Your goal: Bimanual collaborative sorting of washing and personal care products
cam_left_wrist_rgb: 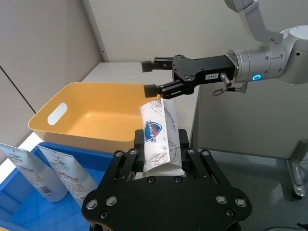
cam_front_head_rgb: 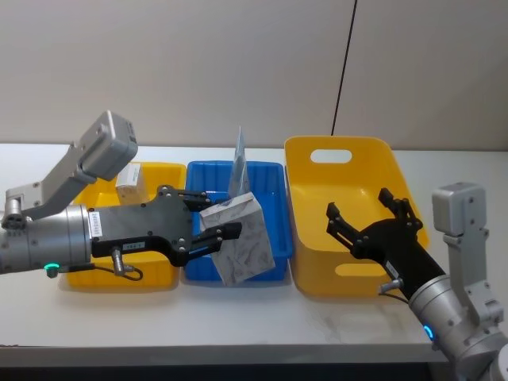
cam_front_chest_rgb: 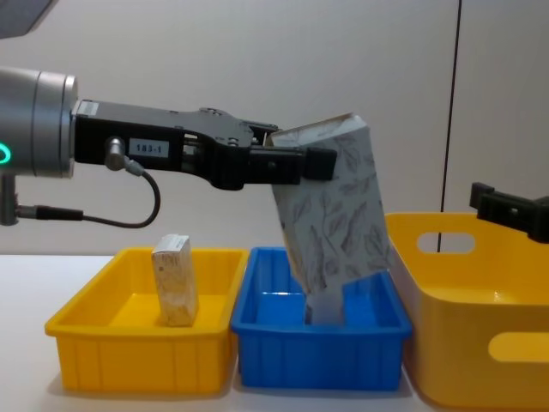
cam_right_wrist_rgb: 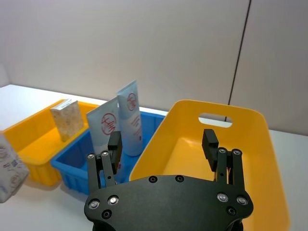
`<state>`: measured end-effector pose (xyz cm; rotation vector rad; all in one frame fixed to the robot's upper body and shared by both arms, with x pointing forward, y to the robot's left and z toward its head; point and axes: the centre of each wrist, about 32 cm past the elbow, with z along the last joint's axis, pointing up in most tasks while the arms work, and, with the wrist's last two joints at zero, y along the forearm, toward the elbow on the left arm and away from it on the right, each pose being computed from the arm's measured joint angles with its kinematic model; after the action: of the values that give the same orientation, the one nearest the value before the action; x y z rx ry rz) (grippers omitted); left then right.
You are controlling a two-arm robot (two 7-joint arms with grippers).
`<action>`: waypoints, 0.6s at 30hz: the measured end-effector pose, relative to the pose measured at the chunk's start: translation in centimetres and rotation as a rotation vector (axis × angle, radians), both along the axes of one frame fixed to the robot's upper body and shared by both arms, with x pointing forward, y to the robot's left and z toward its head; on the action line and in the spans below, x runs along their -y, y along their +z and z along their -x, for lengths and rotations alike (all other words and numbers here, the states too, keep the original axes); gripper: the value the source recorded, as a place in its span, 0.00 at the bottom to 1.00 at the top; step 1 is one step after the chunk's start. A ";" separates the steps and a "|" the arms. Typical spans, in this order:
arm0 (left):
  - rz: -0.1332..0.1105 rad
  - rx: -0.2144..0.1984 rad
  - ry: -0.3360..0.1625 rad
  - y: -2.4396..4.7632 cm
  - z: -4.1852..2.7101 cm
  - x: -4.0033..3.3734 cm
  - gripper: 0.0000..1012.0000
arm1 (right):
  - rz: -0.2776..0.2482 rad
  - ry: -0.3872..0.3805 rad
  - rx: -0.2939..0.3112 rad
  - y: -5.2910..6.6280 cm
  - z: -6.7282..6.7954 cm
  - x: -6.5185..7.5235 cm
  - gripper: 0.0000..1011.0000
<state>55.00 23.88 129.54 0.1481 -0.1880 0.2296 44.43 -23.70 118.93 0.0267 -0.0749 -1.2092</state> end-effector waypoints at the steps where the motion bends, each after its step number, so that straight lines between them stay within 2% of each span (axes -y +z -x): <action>1: 0.000 0.000 0.000 0.00 0.00 0.00 0.35 | 0.000 0.007 -0.001 0.0 0.0 0.0 0.99; 18: -0.001 -0.001 0.000 -0.01 -0.02 0.01 0.35 | 0.032 0.198 0.004 0.8 -1.2 1.4 0.99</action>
<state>55.03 23.86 129.52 0.1489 -0.1874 0.2292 45.66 -25.13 119.70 0.0088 -0.0929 -1.0098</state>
